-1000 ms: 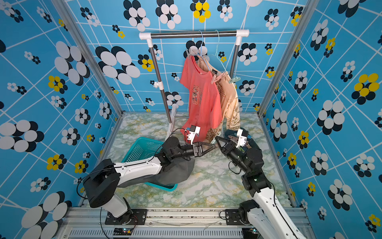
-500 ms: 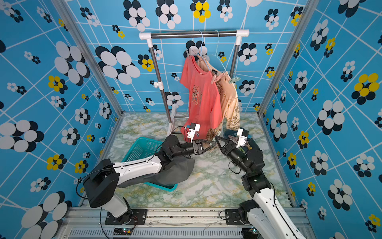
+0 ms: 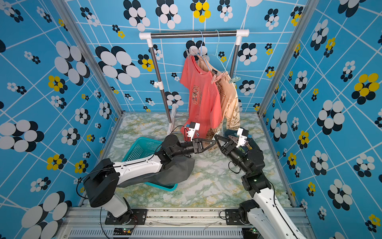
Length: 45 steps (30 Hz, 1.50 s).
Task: Use clothespins to secure the t-shirt on both sides of the hanger
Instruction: Open the clothespin.
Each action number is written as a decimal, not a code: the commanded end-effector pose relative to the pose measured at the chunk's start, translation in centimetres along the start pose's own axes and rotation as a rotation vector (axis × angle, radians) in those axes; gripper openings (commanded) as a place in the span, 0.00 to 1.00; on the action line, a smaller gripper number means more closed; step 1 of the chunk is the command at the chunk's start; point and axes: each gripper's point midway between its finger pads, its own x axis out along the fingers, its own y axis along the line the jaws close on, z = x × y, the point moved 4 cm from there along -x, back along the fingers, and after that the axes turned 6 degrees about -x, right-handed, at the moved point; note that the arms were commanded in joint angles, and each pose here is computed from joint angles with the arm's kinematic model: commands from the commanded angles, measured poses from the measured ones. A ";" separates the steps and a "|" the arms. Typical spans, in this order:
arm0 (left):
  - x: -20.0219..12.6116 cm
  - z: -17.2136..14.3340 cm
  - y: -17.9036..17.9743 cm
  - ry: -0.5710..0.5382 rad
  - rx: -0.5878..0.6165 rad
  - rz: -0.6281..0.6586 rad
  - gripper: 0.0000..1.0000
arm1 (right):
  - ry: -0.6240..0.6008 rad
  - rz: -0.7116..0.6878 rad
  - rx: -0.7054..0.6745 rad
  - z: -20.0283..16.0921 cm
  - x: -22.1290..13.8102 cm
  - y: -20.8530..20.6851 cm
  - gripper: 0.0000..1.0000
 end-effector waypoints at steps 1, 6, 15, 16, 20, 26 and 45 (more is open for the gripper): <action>0.2 0.8 -1.8 -0.003 0.046 -0.059 0.00 | 0.001 0.005 -0.019 -0.1 -0.3 0.4 0.50; 0.0 0.0 -1.3 0.048 0.062 -0.016 0.00 | 0.008 -0.006 -0.031 0.1 -0.5 0.8 0.55; -1.6 -1.2 -1.0 0.177 0.196 0.109 0.00 | 0.046 0.020 0.017 0.0 -0.6 2.1 0.60; -1.7 -1.2 -1.0 0.187 0.205 0.111 0.00 | 0.055 0.025 0.030 -0.1 -0.5 2.1 0.60; -2.0 -0.8 -1.0 0.199 0.216 0.107 0.00 | 0.079 0.052 0.062 -0.1 -0.4 2.8 0.55; -2.1 -0.7 -0.8 0.212 0.217 0.098 0.00 | 0.091 0.054 0.080 -0.2 -0.2 2.8 0.52; -2.6 0.1 0.1 0.230 0.206 0.119 0.00 | 0.125 0.046 0.108 -0.8 0.6 1.7 0.33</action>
